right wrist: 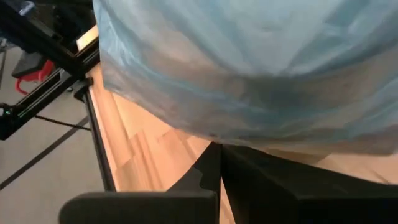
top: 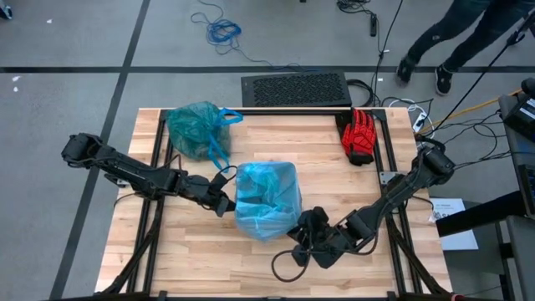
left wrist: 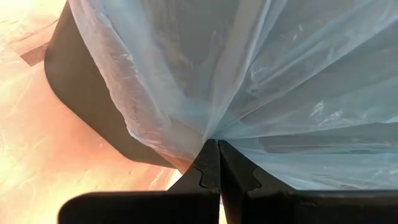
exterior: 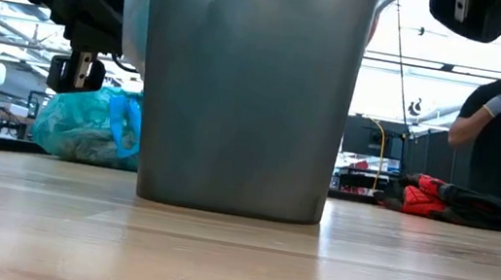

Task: Place trash/remove bag and relplace
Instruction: Insert the new blue trash bag into the trash bin

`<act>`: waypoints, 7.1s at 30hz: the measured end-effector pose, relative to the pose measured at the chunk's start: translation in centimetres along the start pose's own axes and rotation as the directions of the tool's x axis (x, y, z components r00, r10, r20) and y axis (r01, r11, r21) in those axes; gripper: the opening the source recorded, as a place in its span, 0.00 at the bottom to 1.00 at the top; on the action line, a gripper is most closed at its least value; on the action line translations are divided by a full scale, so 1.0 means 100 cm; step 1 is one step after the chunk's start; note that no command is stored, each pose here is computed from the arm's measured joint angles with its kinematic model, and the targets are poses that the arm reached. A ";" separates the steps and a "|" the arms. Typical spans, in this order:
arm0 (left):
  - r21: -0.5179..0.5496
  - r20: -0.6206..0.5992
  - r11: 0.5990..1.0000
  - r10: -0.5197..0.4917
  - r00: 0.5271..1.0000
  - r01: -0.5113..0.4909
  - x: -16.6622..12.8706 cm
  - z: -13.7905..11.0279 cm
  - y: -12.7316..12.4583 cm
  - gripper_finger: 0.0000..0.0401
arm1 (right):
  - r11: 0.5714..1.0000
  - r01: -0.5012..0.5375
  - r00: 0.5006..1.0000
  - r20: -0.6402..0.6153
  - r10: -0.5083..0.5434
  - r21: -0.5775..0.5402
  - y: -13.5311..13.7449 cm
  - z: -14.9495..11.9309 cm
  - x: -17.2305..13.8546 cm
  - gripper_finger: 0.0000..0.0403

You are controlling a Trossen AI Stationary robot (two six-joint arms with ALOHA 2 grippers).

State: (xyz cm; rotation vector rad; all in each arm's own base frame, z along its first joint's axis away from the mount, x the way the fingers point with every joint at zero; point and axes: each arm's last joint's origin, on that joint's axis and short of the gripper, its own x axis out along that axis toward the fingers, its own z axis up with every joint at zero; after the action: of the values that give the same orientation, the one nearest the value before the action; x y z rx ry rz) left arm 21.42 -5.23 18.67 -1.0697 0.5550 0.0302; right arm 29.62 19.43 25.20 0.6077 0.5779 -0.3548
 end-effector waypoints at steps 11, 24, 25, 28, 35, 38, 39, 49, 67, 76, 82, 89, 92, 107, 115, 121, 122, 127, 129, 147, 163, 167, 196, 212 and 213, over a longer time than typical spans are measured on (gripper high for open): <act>0.000 0.000 1.000 0.000 1.000 0.000 0.000 0.000 0.000 0.00 | 0.998 -0.054 0.994 -0.091 0.055 0.011 0.001 -0.004 -0.036 0.00; 0.000 0.000 1.000 -0.001 1.000 0.001 0.000 0.000 0.000 0.00 | 0.994 0.056 0.990 -0.138 -0.042 0.097 -0.020 0.021 -0.036 0.00; 0.000 0.000 1.000 -0.001 1.000 0.001 0.000 0.000 0.000 0.00 | 0.994 0.044 0.988 -0.152 -0.028 0.103 -0.021 0.024 -0.034 0.00; 0.002 0.000 1.000 0.000 1.000 0.000 0.000 0.000 0.000 0.00 | 0.992 0.011 0.985 -0.171 0.011 0.128 -0.022 0.035 -0.026 0.00; 0.001 -0.001 1.000 -0.001 1.000 0.001 0.000 0.000 0.000 0.00 | 0.992 0.021 0.973 -0.232 0.009 0.125 -0.032 0.047 -0.033 0.00; 0.001 0.000 1.000 -0.001 1.000 0.001 0.000 0.000 0.000 0.00 | 0.990 0.000 0.977 -0.209 0.029 0.138 -0.038 0.058 -0.052 0.00; 0.001 0.000 1.000 -0.001 1.000 0.001 0.000 0.000 0.000 0.00 | 0.990 0.001 0.981 -0.190 0.027 0.143 -0.040 0.061 -0.058 0.00; 0.001 0.006 1.000 0.002 1.000 -0.002 0.000 0.000 0.000 0.00 | 0.995 -0.001 0.986 -0.168 0.017 0.098 -0.050 0.082 -0.039 0.00; 0.027 0.024 0.994 0.108 0.994 -0.108 0.000 -0.002 0.009 0.00 | 0.995 0.092 0.959 -0.275 -0.075 0.048 -0.058 0.054 0.007 0.00; 0.028 0.005 0.990 0.139 0.990 -0.139 -0.001 -0.003 0.012 0.00 | 0.996 0.054 0.959 -0.282 -0.032 0.071 -0.056 0.062 -0.006 0.00; 0.032 0.001 0.989 0.143 0.990 -0.143 -0.001 -0.004 0.012 0.00 | 0.996 0.062 0.967 -0.250 -0.042 0.071 -0.060 0.076 -0.033 0.00; 0.023 0.019 0.994 0.104 0.994 -0.104 -0.006 0.000 0.004 0.00 | 0.998 0.037 0.988 -0.153 -0.028 0.053 -0.064 0.088 -0.034 0.00; 0.008 0.025 0.996 0.083 0.996 -0.083 -0.007 0.002 -0.002 0.00 | 0.998 0.053 0.983 -0.178 -0.047 0.030 -0.070 0.080 -0.024 0.00; 0.127 -0.103 0.911 0.405 0.909 -0.392 -0.039 0.002 -0.011 0.00 | 0.994 0.064 0.983 -0.168 -0.079 -0.094 -0.068 0.064 -0.026 0.00; 0.134 0.208 0.953 0.240 0.948 -0.270 -0.072 0.023 -0.045 0.00 | 0.998 -0.023 0.987 -0.163 0.012 -0.063 -0.066 0.073 -0.040 0.00; 0.202 0.311 0.961 0.120 0.943 -0.189 -0.077 0.027 -0.047 0.00 | 0.994 -0.079 0.995 -0.065 0.074 -0.079 -0.079 0.075 -0.036 0.00; 0.208 0.307 0.958 0.129 0.943 -0.198 -0.074 0.026 -0.044 0.00 | 0.993 -0.095 0.995 -0.039 0.093 -0.071 -0.083 0.074 -0.033 0.00; 0.212 0.271 0.950 0.168 0.948 -0.228 -0.058 0.020 -0.025 0.00 | 0.990 -0.143 0.989 0.045 0.144 -0.019 -0.101 0.068 -0.017 0.00; 0.212 0.267 0.947 0.183 0.946 -0.243 -0.055 0.019 -0.022 0.00 | 0.990 -0.142 0.988 0.053 0.143 -0.014 -0.107 0.064 -0.013 0.00; 0.222 0.287 0.925 0.240 0.927 -0.308 -0.016 0.023 0.003 0.00 | 0.994 -0.102 0.994 -0.033 0.101 -0.032 -0.127 0.059 0.027 0.00; 0.193 0.232 0.899 0.348 0.908 -0.394 -0.009 0.022 0.018 0.00 | 0.997 -0.075 0.989 -0.130 0.072 -0.020 -0.127 0.049 0.004 0.00; 0.186 0.240 0.904 0.337 0.910 -0.384 -0.015 0.022 0.015 0.00 | 0.993 -0.112 0.989 -0.097 0.114 0.022 -0.132 0.061 -0.029 0.00; 0.174 0.469 0.976 0.036 0.882 -0.132 0.033 0.049 -0.018 0.00 | 0.674 -0.370 0.916 -0.372 0.150 -0.639 -0.053 0.235 -0.086 0.00; 0.172 0.509 0.945 0.157 0.846 -0.280 -0.002 0.055 -0.029 0.00 | 0.568 -0.504 0.773 -0.633 -0.039 -0.651 -0.026 0.200 -0.003 0.00; 0.169 0.511 0.940 0.172 0.842 -0.295 -0.006 0.055 -0.029 0.00 | 0.582 -0.499 0.766 -0.641 -0.050 -0.642 -0.026 0.199 0.002 0.00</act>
State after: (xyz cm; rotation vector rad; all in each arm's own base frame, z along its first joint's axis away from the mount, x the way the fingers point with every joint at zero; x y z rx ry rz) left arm 24.03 -1.90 23.24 -0.7081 0.2134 0.4332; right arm 36.48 4.99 37.30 -0.1207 1.1746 0.4115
